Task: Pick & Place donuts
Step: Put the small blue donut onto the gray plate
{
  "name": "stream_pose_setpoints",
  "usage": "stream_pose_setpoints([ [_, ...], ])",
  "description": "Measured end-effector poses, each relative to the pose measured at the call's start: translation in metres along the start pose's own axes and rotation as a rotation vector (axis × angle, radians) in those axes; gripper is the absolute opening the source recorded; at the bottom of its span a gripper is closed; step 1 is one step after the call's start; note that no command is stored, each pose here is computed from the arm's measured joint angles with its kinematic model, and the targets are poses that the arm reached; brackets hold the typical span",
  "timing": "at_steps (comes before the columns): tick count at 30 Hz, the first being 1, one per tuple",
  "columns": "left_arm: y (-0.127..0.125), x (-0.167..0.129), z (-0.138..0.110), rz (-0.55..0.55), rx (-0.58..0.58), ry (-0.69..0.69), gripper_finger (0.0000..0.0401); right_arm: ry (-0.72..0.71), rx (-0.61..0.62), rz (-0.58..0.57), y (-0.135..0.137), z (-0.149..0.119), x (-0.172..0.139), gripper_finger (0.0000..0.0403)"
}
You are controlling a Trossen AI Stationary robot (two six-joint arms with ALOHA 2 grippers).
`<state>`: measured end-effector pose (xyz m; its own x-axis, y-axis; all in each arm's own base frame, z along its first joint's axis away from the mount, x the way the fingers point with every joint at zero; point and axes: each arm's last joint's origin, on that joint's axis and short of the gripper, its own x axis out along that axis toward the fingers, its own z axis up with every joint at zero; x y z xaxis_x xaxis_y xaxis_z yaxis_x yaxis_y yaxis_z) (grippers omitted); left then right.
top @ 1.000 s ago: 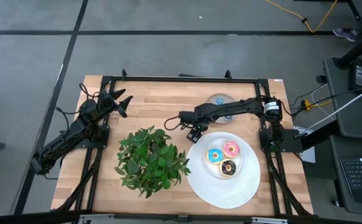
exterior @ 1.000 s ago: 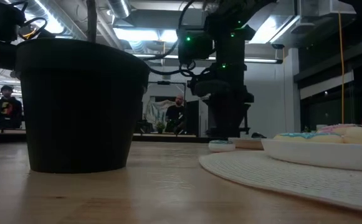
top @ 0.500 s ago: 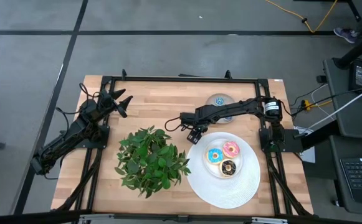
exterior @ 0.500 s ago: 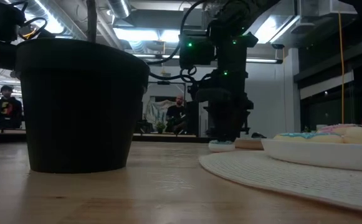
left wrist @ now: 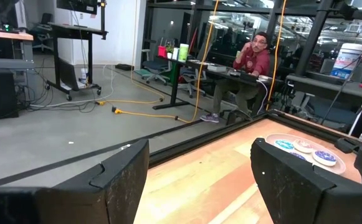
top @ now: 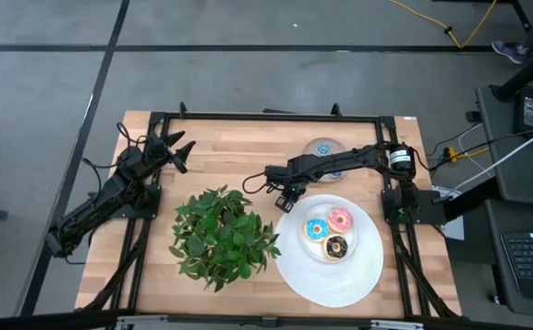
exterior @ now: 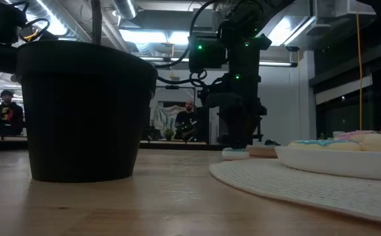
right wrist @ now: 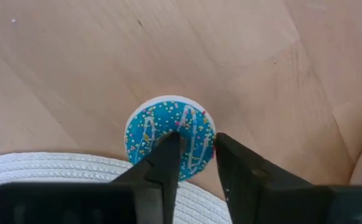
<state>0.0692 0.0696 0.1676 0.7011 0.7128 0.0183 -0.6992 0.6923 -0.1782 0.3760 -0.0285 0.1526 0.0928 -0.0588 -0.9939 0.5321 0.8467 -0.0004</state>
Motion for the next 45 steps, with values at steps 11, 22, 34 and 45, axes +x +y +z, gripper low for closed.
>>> stream_pose_setpoints([
  [11,0.000,0.000,0.000,0.000,0.000,0.000,0.0270,-0.008,-0.003,0.005,0.000,0.001,0.000,0.0058],
  [22,0.000,0.000,0.000,0.000,0.000,0.000,0.0270,0.003,-0.056,0.001,0.000,0.001,-0.002,0.0029],
  [34,0.000,0.000,0.000,0.000,0.000,0.000,0.0270,-0.020,-0.135,0.028,-0.004,0.022,-0.035,0.0028],
  [45,0.000,0.000,0.000,0.000,0.000,0.000,0.0270,-0.082,-0.138,0.044,-0.012,0.045,-0.080,0.0028],
])
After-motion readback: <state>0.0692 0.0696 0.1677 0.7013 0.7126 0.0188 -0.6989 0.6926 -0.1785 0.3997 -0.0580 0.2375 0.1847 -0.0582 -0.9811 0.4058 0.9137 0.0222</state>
